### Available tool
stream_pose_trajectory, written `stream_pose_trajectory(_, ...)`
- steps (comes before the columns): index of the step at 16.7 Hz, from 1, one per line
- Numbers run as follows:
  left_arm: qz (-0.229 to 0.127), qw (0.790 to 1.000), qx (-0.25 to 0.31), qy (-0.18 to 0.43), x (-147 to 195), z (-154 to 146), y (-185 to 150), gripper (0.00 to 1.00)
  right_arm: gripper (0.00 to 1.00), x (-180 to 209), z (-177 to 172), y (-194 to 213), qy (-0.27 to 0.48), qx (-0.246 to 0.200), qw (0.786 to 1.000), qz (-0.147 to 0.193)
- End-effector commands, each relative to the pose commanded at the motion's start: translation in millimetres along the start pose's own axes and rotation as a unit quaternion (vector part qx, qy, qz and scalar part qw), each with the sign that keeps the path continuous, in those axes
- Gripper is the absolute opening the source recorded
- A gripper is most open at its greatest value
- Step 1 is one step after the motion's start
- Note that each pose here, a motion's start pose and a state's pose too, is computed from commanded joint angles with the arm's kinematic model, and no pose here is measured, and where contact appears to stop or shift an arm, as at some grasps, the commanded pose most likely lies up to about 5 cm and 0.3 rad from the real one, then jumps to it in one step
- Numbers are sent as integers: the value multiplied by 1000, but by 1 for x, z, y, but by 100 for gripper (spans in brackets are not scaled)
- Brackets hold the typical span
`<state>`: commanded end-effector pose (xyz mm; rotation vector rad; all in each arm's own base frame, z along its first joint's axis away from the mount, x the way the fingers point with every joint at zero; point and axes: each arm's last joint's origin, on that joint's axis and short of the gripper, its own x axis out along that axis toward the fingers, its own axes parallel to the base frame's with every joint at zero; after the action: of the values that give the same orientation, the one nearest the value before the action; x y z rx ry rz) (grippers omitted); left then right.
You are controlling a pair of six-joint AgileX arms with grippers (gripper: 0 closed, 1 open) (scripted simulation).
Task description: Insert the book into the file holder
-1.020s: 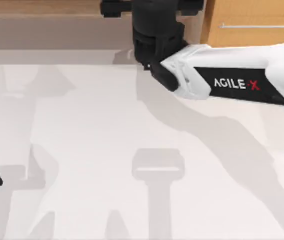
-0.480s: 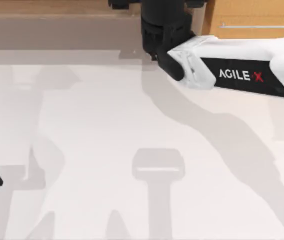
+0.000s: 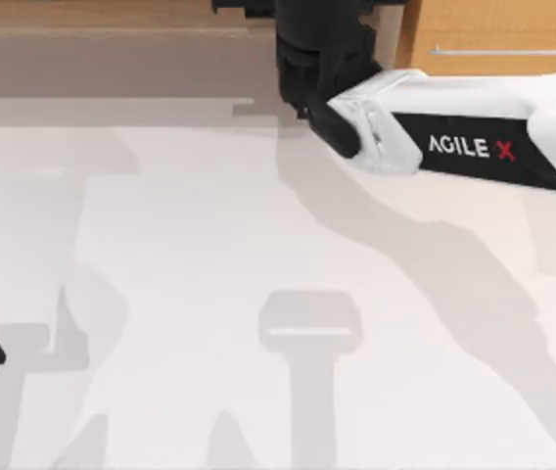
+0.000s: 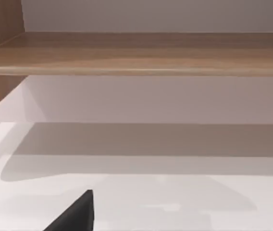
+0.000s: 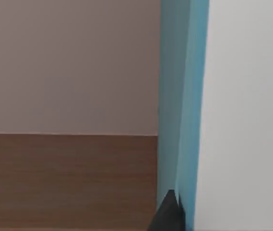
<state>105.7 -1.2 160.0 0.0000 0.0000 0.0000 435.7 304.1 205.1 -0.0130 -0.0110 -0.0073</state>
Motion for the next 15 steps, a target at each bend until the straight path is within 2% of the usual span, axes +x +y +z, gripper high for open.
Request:
stream_pose_trajectory(3,0,1000,0,0,0,0,0,100,2,0,0,0,0,0,1000,0)
stream_pose_trajectory(4,0,1000,0,0,0,0,0,100,0,0,0,0,0,0,1000,0)
stream_pose_trajectory(13,0,1000,0,0,0,0,0,100,0,-2,1,2,-1,2,1000,2)
stream_pose_trajectory(15,0,1000,0,0,0,0,0,100,0,-11,5,15,-5,18,1000,17)
